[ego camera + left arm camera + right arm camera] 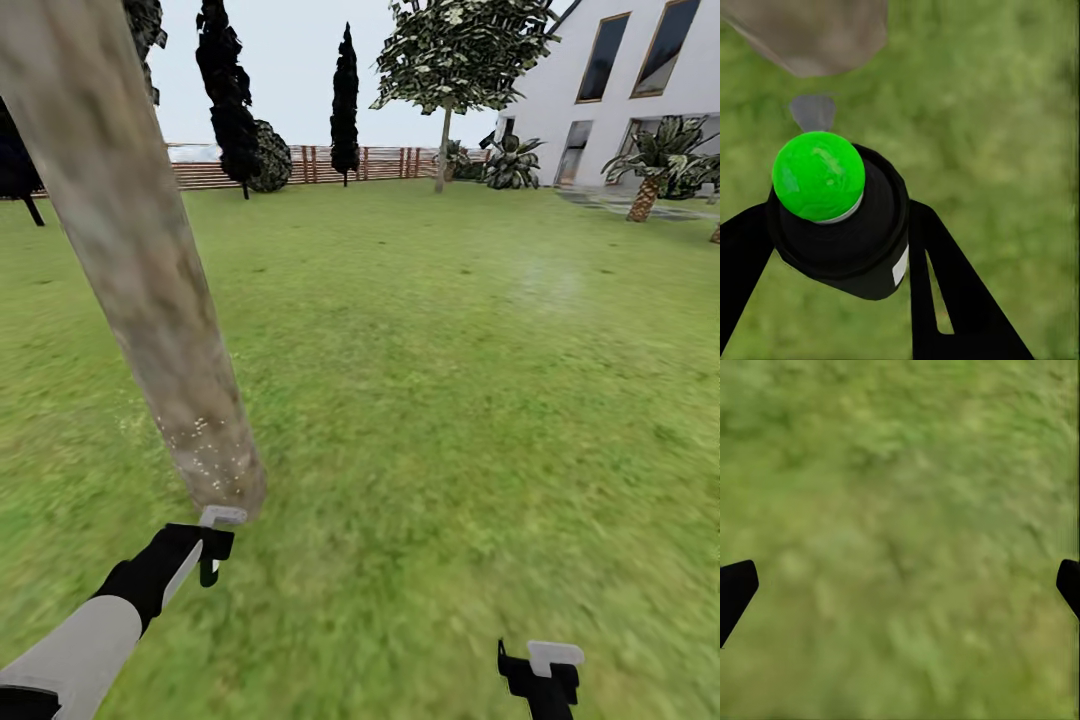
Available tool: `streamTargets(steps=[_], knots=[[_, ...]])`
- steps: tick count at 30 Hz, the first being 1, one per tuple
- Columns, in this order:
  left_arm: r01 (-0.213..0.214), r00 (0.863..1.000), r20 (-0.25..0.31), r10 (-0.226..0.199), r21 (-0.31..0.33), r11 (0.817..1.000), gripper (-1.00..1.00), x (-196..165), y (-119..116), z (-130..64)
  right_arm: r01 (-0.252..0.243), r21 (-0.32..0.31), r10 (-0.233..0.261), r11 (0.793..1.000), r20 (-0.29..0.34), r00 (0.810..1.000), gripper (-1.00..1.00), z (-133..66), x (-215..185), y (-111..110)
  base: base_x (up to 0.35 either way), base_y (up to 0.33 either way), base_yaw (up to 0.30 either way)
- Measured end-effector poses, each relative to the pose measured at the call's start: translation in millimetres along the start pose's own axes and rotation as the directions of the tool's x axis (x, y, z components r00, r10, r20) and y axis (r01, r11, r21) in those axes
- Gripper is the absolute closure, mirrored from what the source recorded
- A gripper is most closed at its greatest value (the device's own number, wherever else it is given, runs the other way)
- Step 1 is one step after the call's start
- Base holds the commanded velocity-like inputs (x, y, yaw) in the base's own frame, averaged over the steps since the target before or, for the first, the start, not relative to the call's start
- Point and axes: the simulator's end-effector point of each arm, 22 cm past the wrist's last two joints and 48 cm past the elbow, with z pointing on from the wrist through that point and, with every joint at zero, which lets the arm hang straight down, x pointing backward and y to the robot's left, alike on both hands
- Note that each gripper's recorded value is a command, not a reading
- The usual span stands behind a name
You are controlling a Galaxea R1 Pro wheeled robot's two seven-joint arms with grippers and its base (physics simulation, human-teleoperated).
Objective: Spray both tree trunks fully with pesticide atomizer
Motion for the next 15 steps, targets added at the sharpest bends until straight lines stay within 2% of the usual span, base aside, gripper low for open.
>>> streamTargets(steps=[9,15], knots=[[0.006,1.000,0.001,-0.006,0.003,1.000,1.00,-0.2,-0.8,0.0,0.000,0.000,0.000,1.000,0.000,1.000,-1.00,0.0,-0.2,0.4,0.010,-0.270,0.000],[0.007,1.000,0.001,-0.007,0.003,1.000,1.00,-0.3,-0.6,-0.2,-0.002,0.001,0.002,1.000,0.000,1.000,-1.00,-0.2,-0.2,0.6,0.138,-0.267,0.051]])
